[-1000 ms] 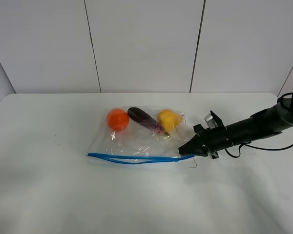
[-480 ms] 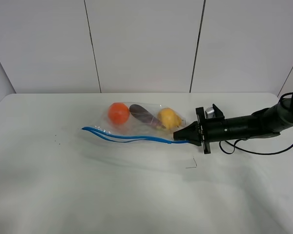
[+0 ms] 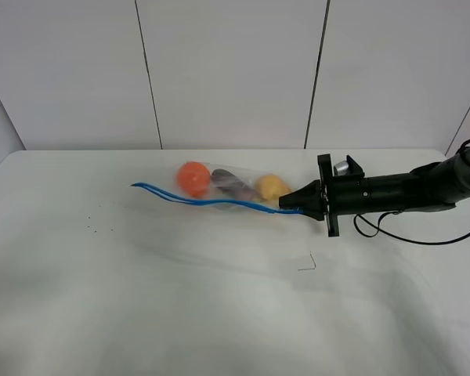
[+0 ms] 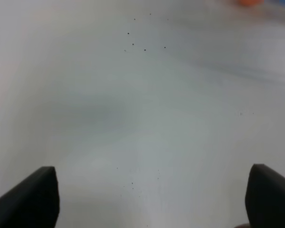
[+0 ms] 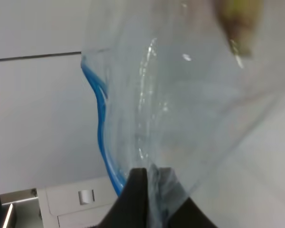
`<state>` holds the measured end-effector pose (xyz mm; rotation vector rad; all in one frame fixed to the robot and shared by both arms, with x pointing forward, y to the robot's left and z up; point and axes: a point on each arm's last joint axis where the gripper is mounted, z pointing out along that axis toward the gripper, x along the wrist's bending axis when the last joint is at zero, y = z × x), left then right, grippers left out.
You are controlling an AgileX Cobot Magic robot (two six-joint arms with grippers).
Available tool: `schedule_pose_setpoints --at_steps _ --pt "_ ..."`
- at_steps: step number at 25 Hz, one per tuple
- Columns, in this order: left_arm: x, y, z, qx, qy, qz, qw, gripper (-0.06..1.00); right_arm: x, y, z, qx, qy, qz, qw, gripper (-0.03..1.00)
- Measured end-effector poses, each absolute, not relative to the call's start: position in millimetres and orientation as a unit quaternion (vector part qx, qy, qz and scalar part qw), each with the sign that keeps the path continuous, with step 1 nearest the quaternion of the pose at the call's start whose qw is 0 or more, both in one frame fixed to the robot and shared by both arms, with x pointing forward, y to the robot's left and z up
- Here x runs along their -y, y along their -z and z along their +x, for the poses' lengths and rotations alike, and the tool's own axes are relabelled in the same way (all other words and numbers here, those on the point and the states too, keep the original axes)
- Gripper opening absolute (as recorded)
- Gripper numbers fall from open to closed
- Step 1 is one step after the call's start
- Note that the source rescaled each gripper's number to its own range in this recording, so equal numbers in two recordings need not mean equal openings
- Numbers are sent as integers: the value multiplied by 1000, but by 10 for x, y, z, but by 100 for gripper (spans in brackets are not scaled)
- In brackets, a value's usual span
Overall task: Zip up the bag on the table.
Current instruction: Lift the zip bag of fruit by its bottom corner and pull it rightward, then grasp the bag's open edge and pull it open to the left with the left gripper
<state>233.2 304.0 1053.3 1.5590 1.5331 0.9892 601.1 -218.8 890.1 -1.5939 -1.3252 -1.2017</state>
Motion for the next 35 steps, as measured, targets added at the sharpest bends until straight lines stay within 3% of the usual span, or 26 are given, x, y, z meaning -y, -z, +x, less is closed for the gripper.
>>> schedule_pose_setpoints --at_steps 32,35 --pt "-3041 -10535 2333 -597 -384 603 364 100 2188 -8939 6011 508 465 -625 368 0" --pt "-3040 -10655 2375 -608 -377 593 370 100 2188 -8939 6011 508 465 -625 369 0"
